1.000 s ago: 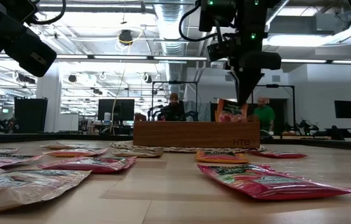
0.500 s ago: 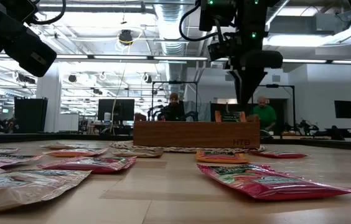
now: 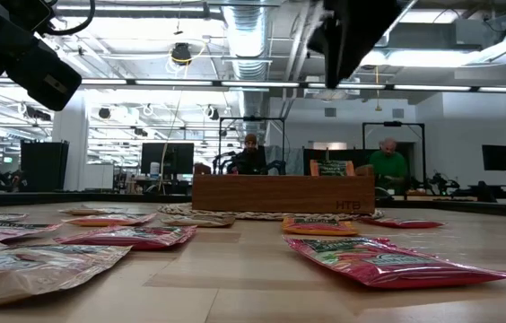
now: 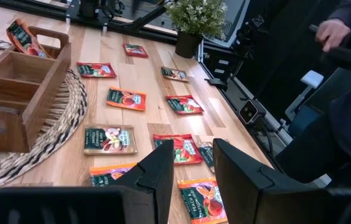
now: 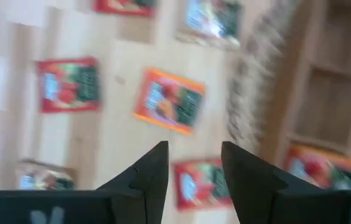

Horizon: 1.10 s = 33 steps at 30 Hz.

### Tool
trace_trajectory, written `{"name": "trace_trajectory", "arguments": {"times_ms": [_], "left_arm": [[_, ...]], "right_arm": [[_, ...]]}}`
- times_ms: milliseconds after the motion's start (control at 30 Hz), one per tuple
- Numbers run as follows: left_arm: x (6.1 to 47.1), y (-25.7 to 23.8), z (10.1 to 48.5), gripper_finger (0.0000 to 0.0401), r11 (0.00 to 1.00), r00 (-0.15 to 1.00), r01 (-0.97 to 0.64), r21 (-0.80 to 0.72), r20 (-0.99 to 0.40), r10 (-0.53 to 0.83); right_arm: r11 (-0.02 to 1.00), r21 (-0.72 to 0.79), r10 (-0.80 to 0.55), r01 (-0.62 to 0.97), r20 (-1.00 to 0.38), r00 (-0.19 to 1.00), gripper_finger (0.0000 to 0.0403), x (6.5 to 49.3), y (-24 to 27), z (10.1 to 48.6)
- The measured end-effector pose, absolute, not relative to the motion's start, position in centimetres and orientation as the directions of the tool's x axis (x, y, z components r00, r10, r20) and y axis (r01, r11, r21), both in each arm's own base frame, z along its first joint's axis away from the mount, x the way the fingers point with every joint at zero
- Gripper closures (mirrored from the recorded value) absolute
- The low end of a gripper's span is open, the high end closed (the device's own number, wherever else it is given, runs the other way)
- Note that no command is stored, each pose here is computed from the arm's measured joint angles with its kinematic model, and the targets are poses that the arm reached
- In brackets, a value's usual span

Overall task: Pick & Place Tea
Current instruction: Put the orange tea bag into the right section of the wooden organizer

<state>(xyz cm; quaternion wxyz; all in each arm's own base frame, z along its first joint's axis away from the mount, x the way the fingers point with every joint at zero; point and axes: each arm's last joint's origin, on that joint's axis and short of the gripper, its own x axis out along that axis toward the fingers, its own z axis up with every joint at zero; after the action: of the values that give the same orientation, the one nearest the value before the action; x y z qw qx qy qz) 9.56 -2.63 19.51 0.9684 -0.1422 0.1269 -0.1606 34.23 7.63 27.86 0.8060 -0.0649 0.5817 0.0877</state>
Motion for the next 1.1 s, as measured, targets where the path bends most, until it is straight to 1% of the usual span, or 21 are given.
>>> {"name": "trace_trajectory", "arguments": {"times_ms": [100,300,600,700,733,800,867,1000,1100], "left_arm": [[9.6,-2.6,19.5,0.0298,0.908,0.916,0.275,-0.316,-0.2,-0.347],[9.6,-2.6,19.5,0.0298,0.908,0.916,0.275,-0.316,-0.2,-0.347],[9.6,-2.6,19.5,0.0298,0.908,0.916,0.276,-0.315,-0.201,-0.348],[9.6,-2.6,19.5,0.0298,0.908,0.916,0.275,-0.315,-0.201,-0.347],[9.6,-2.6,19.5,0.0298,0.908,0.916,0.275,-0.315,-0.201,-0.347],[9.6,-2.6,19.5,0.0298,0.908,0.915,0.275,-0.315,-0.203,-0.348],[9.5,-2.6,19.4,0.0298,0.909,0.914,0.273,-0.316,-0.21,-0.347],[9.5,-2.6,19.4,0.0298,0.909,0.913,0.272,-0.316,-0.213,-0.347],[9.5,-2.6,19.3,0.0298,0.909,0.912,0.271,-0.316,-0.217,-0.347]], "right_arm": [[0.976,0.01,0.087,-0.217,-0.934,0.346,0.0263,34.4,8.9,27.0],[0.993,0.055,0.087,-0.104,-0.937,0.338,0.0258,34.3,8.6,25.2],[0.994,0.077,0.097,-0.073,-0.932,0.35,0.0242,34.5,8.5,25.1],[0.989,0.125,0.146,-0.084,-0.939,0.312,0.0241,35.4,8.9,23.5],[0.988,0.13,0.149,-0.085,-0.951,0.271,0.0241,35.5,9.0,22.5],[0.987,0.127,0.147,-0.097,-0.962,0.232,0.0242,36.3,9.2,20.7],[0.99,0.107,0.121,-0.093,-0.979,0.165,0.0244,36.5,9.1,18.9],[0.993,0.103,0.109,-0.066,-0.988,0.105,0.0246,37.4,8.4,16.2],[0.994,0.103,0.107,-0.049,-0.99,0.091,0.0243,37.7,7.9,15.3]]}}
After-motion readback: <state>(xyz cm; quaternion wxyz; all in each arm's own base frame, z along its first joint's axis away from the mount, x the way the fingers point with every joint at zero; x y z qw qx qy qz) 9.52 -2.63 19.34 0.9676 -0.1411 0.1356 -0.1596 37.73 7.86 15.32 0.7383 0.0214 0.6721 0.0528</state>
